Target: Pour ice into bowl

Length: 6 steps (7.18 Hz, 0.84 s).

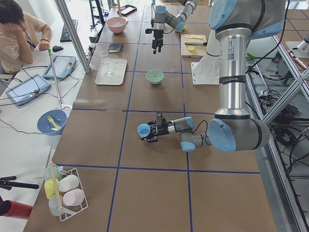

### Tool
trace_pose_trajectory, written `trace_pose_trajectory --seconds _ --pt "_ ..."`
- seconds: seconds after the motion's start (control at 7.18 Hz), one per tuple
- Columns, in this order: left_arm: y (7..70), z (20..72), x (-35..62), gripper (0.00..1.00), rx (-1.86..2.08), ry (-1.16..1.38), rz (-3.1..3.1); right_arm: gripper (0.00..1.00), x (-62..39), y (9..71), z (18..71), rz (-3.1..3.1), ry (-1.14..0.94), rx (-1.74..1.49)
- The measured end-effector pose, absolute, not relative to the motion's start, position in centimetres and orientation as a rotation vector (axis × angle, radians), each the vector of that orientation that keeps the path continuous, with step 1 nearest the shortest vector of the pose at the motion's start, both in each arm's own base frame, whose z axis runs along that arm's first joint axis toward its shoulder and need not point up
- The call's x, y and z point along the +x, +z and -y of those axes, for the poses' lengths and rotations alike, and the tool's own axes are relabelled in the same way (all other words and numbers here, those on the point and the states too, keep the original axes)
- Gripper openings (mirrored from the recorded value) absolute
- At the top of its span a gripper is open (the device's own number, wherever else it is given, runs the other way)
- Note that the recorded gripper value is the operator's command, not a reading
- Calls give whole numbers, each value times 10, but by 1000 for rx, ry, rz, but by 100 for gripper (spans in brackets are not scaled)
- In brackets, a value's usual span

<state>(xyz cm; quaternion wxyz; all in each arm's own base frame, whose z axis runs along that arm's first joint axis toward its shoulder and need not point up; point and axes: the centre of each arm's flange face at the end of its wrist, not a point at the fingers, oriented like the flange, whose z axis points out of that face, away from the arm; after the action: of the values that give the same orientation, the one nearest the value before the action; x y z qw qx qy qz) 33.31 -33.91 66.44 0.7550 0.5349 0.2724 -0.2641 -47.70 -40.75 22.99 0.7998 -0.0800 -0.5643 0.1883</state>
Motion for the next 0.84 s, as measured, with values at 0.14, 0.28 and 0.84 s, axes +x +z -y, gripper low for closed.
trace_pose_trajectory --seconds 0.14,0.28,0.84 --pt "664 340 332 0 1168 -577 -594 100 -478 231 407 1208 405 -172" --pt "662 340 331 0 1171 -581 -597 100 -478 232 407 1207 405 -173" --pt "519 353 359 0 1332 -356 -570 100 -480 234 406 1203 403 -176"
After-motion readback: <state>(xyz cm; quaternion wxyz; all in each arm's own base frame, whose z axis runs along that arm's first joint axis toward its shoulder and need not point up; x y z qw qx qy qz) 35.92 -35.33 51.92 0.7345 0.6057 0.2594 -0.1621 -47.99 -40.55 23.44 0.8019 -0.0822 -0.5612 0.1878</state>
